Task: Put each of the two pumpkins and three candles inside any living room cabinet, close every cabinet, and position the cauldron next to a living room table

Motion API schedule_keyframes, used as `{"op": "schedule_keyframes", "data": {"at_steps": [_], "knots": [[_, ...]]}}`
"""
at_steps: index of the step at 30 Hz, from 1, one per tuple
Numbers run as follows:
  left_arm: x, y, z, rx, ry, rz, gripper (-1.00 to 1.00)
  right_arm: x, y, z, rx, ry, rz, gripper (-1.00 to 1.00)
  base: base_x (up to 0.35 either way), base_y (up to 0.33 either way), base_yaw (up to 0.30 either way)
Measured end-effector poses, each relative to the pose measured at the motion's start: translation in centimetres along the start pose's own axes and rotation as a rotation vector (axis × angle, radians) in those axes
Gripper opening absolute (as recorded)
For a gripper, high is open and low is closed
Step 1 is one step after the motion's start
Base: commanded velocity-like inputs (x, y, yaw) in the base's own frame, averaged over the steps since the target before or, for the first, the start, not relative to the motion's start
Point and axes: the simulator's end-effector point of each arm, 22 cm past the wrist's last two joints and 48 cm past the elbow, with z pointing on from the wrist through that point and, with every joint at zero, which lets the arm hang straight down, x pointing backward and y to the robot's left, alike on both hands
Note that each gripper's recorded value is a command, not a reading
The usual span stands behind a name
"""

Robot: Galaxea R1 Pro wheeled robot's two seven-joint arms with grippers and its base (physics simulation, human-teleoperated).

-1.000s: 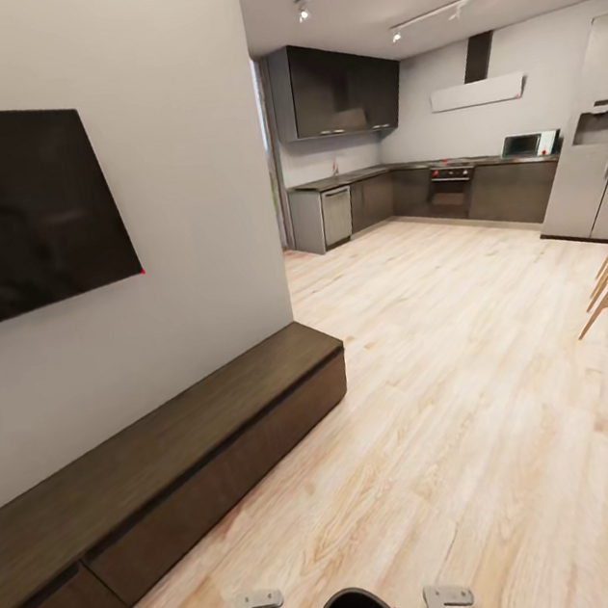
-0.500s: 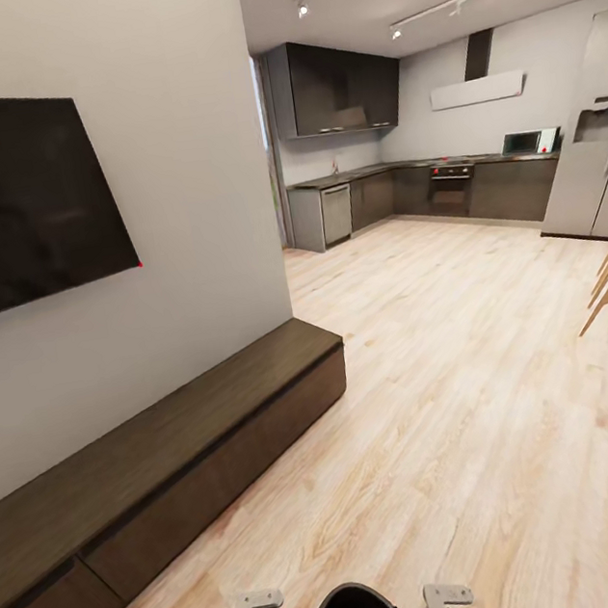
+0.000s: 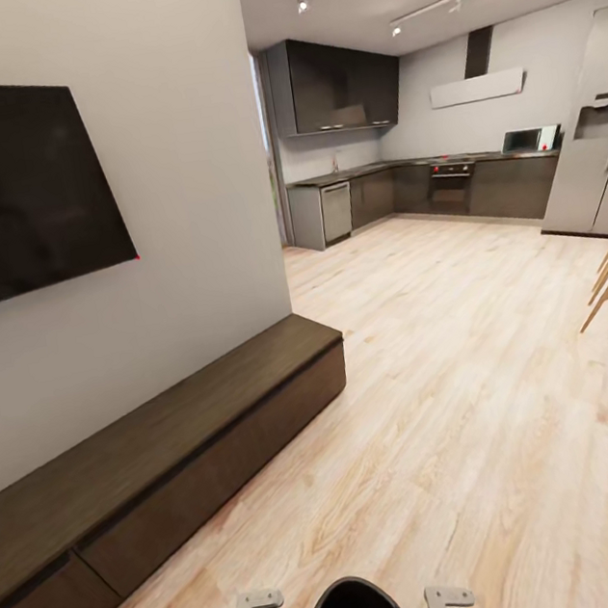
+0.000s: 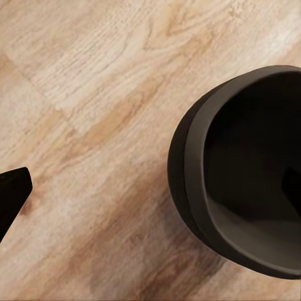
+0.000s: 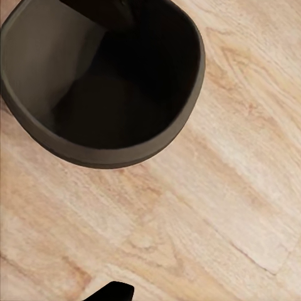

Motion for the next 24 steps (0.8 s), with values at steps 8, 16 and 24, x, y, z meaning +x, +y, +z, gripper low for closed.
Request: {"op": "schedule_keyframes", "data": {"at_steps": [8, 16, 24], "knots": [[0.9, 0.1, 1.3, 0.001, 0.0, 0.002, 1.0, 1.1, 0.0, 1.1, -0.001, 0.0, 0.0, 1.0, 0.0, 0.0, 0.0], [1.4, -0.7, 2.5, 0.01, 0.005, 0.005, 1.0, 2.9, -0.4, 2.3, 0.003, 0.012, -0.003, 1.0, 0.0, 0.0, 0.0], [2.8, -0.4, 3.8, 0.012, 0.017, -0.035, 1.0, 4.7, -0.6, 3.5, 0.004, 0.024, -0.006, 1.0, 0.0, 0.0, 0.0]]}}
